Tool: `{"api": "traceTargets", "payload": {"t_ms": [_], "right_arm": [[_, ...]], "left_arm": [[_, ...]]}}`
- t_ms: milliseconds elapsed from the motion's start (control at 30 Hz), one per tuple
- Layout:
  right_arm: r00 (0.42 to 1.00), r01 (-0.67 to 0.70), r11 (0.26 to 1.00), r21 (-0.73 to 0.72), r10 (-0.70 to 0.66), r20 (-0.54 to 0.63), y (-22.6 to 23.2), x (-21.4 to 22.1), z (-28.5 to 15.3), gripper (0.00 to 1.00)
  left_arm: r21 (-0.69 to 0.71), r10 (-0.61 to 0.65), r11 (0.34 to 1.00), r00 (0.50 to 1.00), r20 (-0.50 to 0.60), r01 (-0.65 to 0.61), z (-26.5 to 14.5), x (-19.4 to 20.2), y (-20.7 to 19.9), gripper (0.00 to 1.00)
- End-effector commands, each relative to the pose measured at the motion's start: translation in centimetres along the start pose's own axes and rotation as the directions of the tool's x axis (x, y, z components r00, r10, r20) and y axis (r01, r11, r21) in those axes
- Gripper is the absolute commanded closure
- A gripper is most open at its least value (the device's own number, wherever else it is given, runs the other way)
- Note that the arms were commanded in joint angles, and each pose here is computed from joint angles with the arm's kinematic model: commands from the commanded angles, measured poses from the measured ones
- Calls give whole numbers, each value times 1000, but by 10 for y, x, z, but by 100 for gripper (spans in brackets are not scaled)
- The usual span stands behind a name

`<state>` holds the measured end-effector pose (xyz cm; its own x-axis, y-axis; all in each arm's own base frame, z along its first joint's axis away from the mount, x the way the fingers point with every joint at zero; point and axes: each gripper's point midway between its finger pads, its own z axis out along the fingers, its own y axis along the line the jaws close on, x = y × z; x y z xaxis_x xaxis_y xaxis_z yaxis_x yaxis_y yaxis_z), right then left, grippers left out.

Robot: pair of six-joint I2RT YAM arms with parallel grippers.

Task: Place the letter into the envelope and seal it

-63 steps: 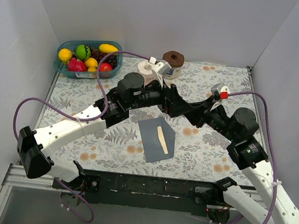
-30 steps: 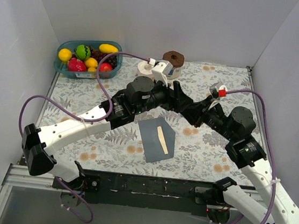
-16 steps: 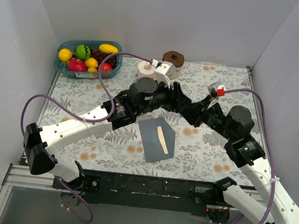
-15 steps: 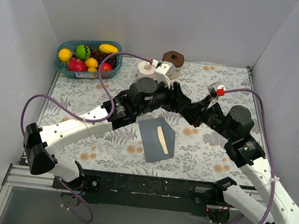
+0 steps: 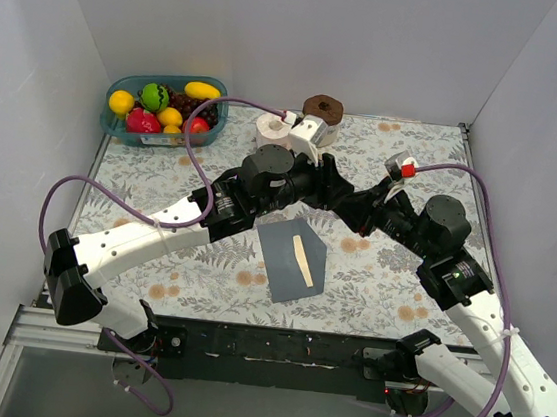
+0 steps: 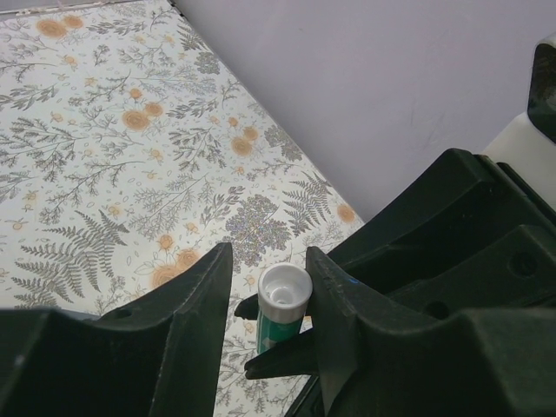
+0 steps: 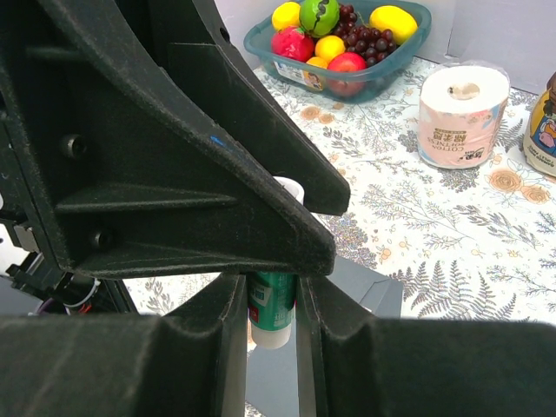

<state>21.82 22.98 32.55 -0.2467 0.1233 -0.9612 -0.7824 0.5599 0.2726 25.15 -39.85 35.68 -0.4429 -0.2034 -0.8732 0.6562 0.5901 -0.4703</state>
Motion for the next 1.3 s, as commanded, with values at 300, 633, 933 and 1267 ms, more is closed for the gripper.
{"api": "traceTargets", "payload": {"t_ms": [300, 633, 933, 1267], "right_arm": [[998, 33, 999, -24, -31, 62, 8, -23, -1, 99], [995, 90, 994, -59, -86, 58, 17, -28, -8, 99], [976, 198, 932, -304, -161, 144, 66, -36, -28, 99], [967, 239, 871, -429, -174, 187, 92, -40, -42, 99]], "left_arm": [[4, 31, 1000, 999, 24, -31, -4, -12, -6, 83], [166, 65, 984, 997, -28, -60, -9, 5, -29, 100], [367, 124, 923, 992, -2, -114, -32, 2, -62, 100], [487, 141, 861, 989, 45, -145, -55, -4, -82, 89]]}}
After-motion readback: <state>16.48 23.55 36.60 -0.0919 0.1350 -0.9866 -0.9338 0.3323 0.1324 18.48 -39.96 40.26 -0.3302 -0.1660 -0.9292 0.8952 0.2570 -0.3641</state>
